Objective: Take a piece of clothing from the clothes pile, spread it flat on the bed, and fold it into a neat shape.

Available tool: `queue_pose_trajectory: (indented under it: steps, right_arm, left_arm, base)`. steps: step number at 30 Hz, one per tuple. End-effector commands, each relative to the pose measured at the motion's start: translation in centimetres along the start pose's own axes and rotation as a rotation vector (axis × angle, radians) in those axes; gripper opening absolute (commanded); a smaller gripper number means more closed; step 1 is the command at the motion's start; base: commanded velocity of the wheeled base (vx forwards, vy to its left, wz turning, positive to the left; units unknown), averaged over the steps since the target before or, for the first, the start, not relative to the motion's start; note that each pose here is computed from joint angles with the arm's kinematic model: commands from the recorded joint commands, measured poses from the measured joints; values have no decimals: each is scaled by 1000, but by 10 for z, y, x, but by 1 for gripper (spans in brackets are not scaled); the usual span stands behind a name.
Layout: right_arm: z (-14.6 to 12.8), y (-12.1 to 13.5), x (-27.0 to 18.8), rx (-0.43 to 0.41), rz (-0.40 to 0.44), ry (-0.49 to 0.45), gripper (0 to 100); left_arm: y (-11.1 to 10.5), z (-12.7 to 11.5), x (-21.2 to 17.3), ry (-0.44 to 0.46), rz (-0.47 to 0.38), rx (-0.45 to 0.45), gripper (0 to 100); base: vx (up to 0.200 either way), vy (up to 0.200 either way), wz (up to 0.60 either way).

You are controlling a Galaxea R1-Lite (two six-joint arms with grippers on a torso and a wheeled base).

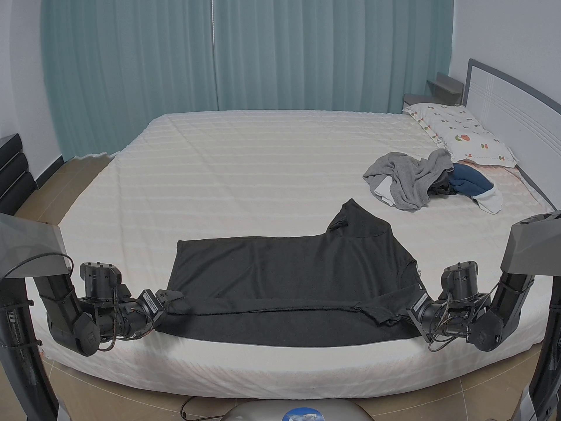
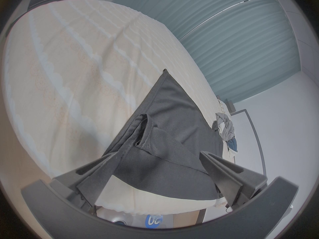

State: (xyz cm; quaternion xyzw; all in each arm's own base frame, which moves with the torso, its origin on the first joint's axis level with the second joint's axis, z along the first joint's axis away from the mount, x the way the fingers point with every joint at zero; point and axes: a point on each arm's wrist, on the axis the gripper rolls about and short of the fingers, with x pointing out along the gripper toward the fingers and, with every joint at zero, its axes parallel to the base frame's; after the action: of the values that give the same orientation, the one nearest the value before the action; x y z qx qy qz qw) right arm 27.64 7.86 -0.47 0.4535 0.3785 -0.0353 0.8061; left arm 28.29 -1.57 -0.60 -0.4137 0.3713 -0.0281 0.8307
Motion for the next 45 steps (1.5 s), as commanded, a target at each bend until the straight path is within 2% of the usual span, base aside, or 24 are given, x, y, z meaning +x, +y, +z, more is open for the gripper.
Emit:
queue_pose_trajectory:
  steps: [1,14,17,20,21,28,32,36,40,45]
  right_arm:
    - [-3,9,-17,-12,40,3,0]
    - [-10,5,-25,-34,25,24,0]
    - [-12,2,-27,-54,12,34,0]
    - [-17,-6,-30,-112,-15,50,0]
    - [-17,-7,-30,-125,-18,53,100]
    - [-13,-4,-37,-128,4,41,100]
    - [9,7,-54,-102,73,-51,100]
    - [22,6,-58,-79,99,-73,100]
    - [31,1,-51,-51,101,-63,100]
    - [32,-11,-30,-24,67,6,100]
  left_arm:
    - [1,-1,1,3,3,0,100]
    - [1,-1,1,3,3,3,100]
    - [1,-1,1,3,3,3,100]
    - [1,-1,1,3,3,3,100]
    - [1,-1,1,3,3,3,100]
    - [2,-1,1,3,5,3,100]
    - [1,-1,1,4,5,5,100]
    - [1,-1,1,4,5,5,100]
    - [2,-1,1,3,5,4,100]
    - [1,-1,1,4,5,7,100]
  base:
    - [0,0,0]
    - [0,0,0]
    - [0,0,0]
    - [0,0,0]
    - [0,0,0]
    - [0,0,0]
    - [0,0,0]
    - [0,0,0]
    - [0,0,0]
    - [0,0,0]
